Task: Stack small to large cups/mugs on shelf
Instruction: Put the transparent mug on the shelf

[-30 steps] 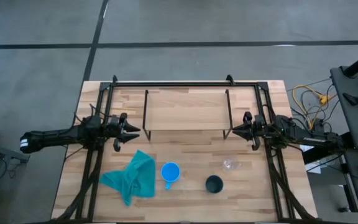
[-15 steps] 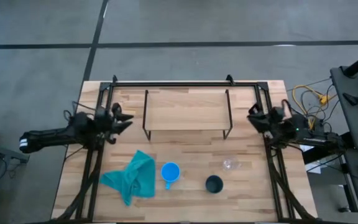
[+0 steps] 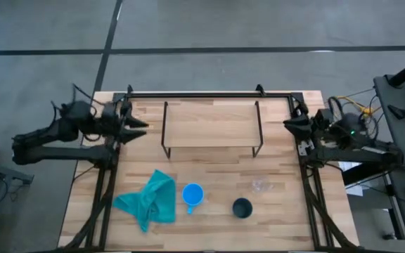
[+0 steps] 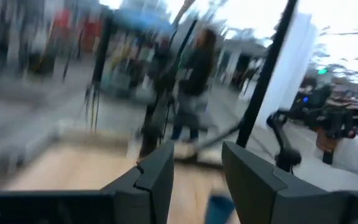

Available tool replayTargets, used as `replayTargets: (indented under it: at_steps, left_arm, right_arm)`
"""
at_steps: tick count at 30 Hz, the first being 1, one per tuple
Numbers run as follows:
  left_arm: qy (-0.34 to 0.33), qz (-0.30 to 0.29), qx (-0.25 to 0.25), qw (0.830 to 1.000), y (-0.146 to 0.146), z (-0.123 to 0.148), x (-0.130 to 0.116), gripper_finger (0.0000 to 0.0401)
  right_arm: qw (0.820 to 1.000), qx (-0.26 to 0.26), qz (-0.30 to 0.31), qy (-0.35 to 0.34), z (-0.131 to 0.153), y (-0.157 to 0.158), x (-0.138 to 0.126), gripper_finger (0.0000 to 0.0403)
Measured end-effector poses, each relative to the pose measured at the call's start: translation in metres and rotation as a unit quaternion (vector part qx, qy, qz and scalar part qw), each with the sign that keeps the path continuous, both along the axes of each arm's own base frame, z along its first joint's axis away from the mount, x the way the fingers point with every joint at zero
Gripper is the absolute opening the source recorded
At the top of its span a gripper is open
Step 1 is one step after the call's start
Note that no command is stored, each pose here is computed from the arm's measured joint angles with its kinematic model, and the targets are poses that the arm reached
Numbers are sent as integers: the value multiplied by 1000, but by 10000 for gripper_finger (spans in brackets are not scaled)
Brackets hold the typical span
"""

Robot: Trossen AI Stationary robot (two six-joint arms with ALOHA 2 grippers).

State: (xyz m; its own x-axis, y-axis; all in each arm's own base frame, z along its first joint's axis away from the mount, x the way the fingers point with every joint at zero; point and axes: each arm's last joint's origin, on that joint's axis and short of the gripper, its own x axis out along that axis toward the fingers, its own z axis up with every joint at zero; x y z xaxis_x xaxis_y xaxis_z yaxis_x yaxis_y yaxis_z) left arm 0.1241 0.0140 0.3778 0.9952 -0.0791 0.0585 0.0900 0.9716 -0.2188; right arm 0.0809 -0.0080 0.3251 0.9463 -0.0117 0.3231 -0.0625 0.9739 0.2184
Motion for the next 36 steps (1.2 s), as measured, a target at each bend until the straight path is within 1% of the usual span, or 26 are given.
replayTargets:
  at_steps: [2,4,8,12,13,15,17,20,23,26,28,32,34,36]
  left_arm:
    - [-41,1,30,999,2,22,11,124]
    - [-70,3,43,997,3,42,19,124]
    - [-73,3,42,996,6,65,36,124]
    - [-74,3,42,996,8,76,49,124]
    - [-75,3,41,996,9,77,52,124]
    - [-76,0,21,997,11,78,61,124]
    - [-99,-5,0,995,11,82,65,124]
    - [-120,-7,0,993,11,87,65,124]
    - [-111,-14,13,994,11,84,69,124]
    - [-95,-56,36,993,10,79,74,124]
    - [-97,-67,32,992,8,80,72,124]
    - [-103,-66,32,992,9,84,71,123]
    - [-82,-67,25,994,9,84,74,123]
    - [-35,-68,7,997,10,81,77,123]
  right_arm:
    - [1000,-13,8,8,20,1,0,61]
    - [999,-19,28,21,39,2,1,61]
    - [996,-31,61,63,69,4,2,61]
    - [994,-42,60,86,95,4,4,61]
    - [994,-42,59,83,102,3,4,61]
    - [994,-44,59,75,114,3,5,61]
    - [995,-47,58,63,126,3,5,61]
    - [996,-55,54,54,141,3,4,61]
    - [994,-77,51,60,149,4,4,61]
    - [993,-71,55,79,151,4,5,61]
    - [992,-63,57,91,150,3,7,61]
    - [989,-55,60,124,145,2,14,61]
    - [985,-49,62,150,140,2,17,61]
    - [979,-41,65,188,133,1,20,61]
